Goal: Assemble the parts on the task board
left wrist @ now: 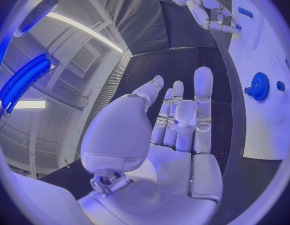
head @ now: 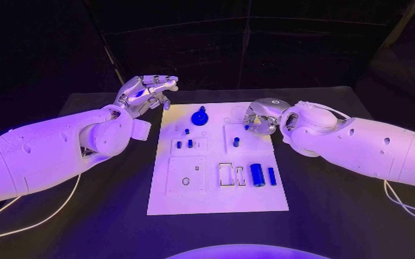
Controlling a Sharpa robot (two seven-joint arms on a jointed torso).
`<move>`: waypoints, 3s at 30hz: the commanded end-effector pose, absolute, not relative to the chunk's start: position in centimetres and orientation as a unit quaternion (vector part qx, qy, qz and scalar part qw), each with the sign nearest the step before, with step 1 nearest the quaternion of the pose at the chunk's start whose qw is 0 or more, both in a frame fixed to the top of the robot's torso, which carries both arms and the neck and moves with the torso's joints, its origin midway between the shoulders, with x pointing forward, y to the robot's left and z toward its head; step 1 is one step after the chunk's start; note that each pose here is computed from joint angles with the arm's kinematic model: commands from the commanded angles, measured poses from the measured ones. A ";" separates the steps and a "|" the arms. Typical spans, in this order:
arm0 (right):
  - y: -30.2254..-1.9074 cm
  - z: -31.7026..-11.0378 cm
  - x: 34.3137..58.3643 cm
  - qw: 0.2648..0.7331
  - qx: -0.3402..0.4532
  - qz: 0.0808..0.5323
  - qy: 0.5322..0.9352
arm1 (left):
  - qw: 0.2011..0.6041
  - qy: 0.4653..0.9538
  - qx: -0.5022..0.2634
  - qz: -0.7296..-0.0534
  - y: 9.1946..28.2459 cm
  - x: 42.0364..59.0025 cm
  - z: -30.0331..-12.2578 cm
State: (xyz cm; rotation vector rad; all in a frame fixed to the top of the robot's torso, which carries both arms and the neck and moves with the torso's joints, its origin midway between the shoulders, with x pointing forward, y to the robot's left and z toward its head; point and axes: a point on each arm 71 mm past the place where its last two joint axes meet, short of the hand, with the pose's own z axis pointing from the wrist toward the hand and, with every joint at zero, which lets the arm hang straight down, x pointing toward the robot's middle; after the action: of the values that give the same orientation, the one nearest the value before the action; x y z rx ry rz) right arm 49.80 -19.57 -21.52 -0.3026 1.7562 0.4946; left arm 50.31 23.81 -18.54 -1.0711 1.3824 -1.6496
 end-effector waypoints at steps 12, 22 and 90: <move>-19.1 -22.5 49.5 0.567 -0.142 0.207 0.785 | 0.351 0.539 -0.416 -0.643 23.7 50.3 -18.5; -18.7 -22.7 49.4 0.562 -0.145 0.207 0.788 | 0.350 0.539 -0.416 -0.643 23.7 50.3 -18.5; -15.5 -17.8 44.0 0.633 -0.133 0.347 0.679 | 0.357 0.544 -0.422 -0.632 24.5 50.7 -18.8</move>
State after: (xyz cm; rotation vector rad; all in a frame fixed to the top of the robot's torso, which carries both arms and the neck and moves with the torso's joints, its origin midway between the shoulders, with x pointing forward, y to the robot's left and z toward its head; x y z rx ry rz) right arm 44.19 -15.82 -18.27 -0.3111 1.5946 0.7601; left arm 50.71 24.68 -18.87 -1.0934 1.4022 -1.6150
